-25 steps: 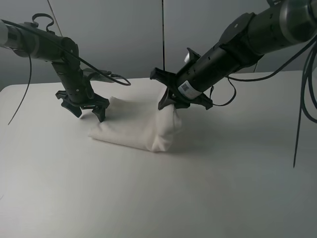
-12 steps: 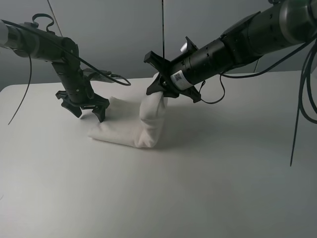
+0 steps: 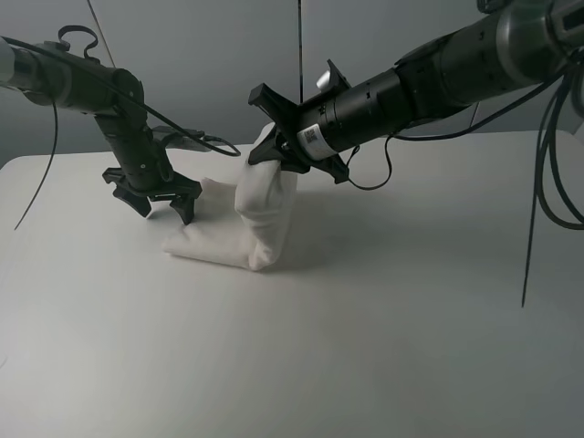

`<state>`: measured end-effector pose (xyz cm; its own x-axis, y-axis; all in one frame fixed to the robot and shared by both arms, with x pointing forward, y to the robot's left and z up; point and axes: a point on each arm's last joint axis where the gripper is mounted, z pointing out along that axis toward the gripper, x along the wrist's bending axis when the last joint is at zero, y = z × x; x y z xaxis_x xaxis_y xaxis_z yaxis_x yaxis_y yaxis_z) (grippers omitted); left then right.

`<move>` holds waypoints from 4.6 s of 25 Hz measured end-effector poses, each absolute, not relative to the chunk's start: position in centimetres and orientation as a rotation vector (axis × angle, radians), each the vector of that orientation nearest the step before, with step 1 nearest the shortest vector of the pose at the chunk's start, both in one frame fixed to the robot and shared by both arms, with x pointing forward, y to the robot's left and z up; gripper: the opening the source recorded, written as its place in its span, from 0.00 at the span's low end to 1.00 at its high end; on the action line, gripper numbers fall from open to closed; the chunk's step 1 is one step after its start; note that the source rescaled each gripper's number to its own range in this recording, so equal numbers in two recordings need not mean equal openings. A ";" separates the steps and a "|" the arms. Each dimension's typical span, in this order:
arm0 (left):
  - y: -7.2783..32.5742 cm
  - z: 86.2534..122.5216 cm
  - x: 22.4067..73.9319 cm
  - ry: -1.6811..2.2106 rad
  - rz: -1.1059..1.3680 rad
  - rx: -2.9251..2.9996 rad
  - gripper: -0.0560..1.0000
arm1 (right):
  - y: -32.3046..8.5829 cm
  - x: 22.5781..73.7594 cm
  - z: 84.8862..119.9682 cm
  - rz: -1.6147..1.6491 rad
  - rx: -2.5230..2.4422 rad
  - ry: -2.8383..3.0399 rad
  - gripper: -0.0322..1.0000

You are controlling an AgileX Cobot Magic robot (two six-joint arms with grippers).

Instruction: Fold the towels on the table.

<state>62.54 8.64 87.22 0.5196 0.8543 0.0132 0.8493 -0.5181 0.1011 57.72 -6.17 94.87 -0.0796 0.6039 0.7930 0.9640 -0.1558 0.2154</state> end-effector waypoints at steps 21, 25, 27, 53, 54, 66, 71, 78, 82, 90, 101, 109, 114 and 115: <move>8.9 88.0 63.3 1.503 0.066 2.695 1.00 | -3.6 59.0 93.7 -1.100 -1.681 -1.689 0.03; 9.3 89.3 64.3 1.490 0.087 2.718 1.00 | -3.6 58.9 93.7 -1.097 -1.667 -1.691 0.03; 9.4 90.1 64.7 1.472 0.118 2.738 1.00 | -3.5 58.9 93.7 -1.098 -1.666 -1.695 0.03; 11.8 100.8 66.1 1.390 0.320 2.685 1.00 | -3.6 59.7 93.9 -1.195 -1.727 -1.675 0.99; 11.8 100.9 66.1 1.389 0.323 2.683 1.00 | -3.6 59.8 93.9 -1.198 -1.728 -1.669 1.00; 12.2 103.2 65.5 1.366 0.375 2.649 1.00 | -3.7 58.7 95.7 -1.224 -1.544 -1.928 1.00; 12.9 107.9 64.0 1.336 0.448 2.557 1.00 | -7.1 58.6 100.7 -1.282 -1.514 -2.181 1.00; 14.5 114.0 60.7 1.296 0.522 2.420 1.00 | -12.7 55.6 107.9 -1.152 -1.598 -2.724 1.00; 16.0 114.6 57.2 1.324 0.487 2.427 1.00 | -15.3 52.1 110.3 -1.096 -1.658 -2.813 1.00; 19.9 114.2 48.2 1.347 0.525 2.316 1.00 | -20.3 43.6 111.4 -1.179 -1.773 -2.854 1.00; 25.0 110.0 36.8 1.413 0.536 2.180 1.00 | -25.4 33.2 109.6 -1.393 -1.775 -2.835 1.00; 27.6 107.7 30.9 1.397 0.589 2.031 1.00 | -28.0 27.7 107.9 -1.411 -1.769 -2.841 1.00; 28.9 106.0 27.8 1.358 0.616 1.951 1.00 | -29.2 25.2 105.9 -1.402 -1.751 -2.852 1.00; 29.1 105.9 27.3 1.351 0.621 1.935 1.00 | -29.2 24.8 105.6 -1.437 -1.724 -2.842 1.00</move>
<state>27.26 29.14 105.86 0.3450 0.9386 -0.0017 0.6102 -0.2230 0.7602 24.77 -29.22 105.60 -0.4592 0.8883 -0.0056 0.5221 0.2750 0.8073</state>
